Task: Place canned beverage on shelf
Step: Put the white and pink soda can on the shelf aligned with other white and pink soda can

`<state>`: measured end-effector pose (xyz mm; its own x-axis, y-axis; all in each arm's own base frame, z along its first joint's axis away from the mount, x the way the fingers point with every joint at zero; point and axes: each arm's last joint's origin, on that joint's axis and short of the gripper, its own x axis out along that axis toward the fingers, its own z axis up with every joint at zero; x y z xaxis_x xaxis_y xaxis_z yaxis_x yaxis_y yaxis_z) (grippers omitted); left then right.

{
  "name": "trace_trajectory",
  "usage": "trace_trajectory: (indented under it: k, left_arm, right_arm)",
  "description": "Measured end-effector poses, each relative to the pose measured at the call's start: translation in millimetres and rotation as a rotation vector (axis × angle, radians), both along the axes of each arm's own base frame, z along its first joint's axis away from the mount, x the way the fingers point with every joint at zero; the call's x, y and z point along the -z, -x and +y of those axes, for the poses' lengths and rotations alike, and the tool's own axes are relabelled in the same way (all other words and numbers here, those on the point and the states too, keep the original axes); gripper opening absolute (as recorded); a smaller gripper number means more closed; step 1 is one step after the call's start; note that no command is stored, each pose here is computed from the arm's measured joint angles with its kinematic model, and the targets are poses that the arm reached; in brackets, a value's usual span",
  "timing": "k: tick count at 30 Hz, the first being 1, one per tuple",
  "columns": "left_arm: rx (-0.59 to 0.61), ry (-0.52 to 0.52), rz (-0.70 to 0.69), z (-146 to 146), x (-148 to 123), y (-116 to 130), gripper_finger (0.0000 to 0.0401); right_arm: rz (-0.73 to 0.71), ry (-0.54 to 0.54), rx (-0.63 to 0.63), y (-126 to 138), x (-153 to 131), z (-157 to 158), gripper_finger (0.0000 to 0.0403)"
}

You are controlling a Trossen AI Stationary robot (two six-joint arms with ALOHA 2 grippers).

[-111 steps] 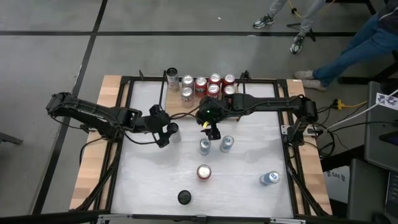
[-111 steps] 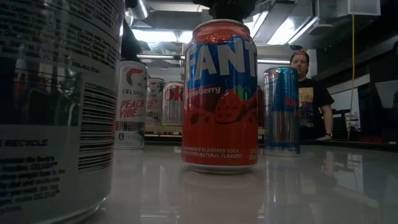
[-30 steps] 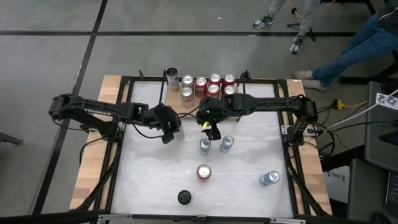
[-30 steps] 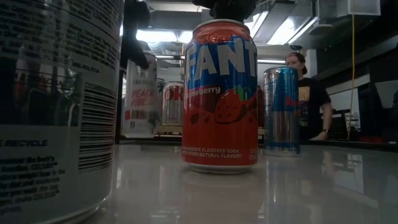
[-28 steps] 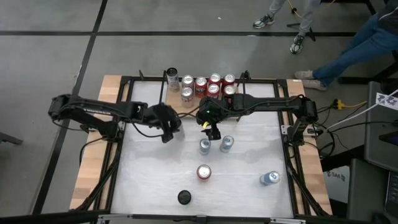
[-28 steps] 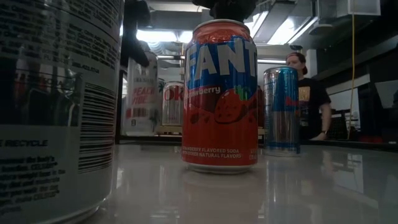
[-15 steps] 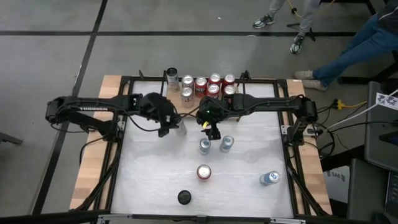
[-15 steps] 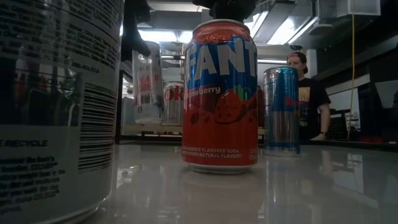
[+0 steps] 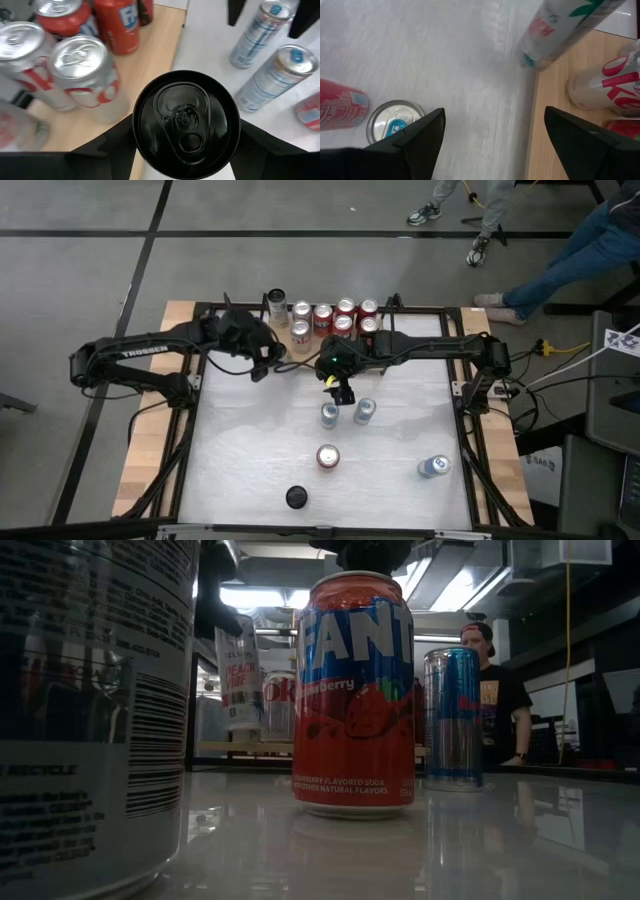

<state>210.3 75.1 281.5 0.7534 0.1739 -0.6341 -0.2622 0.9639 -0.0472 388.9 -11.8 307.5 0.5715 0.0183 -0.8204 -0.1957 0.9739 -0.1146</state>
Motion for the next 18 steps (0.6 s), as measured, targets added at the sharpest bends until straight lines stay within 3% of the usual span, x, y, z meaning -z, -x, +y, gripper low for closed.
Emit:
trace_trajectory:
  k: [18]
  left_arm:
    - [-0.091, -0.111, 0.032, 36.4, -1.4, 18.8, 0.0237]
  right_arm:
    - [-0.005, 0.0, 0.0, -0.4, -0.3, 0.0, 0.0331]
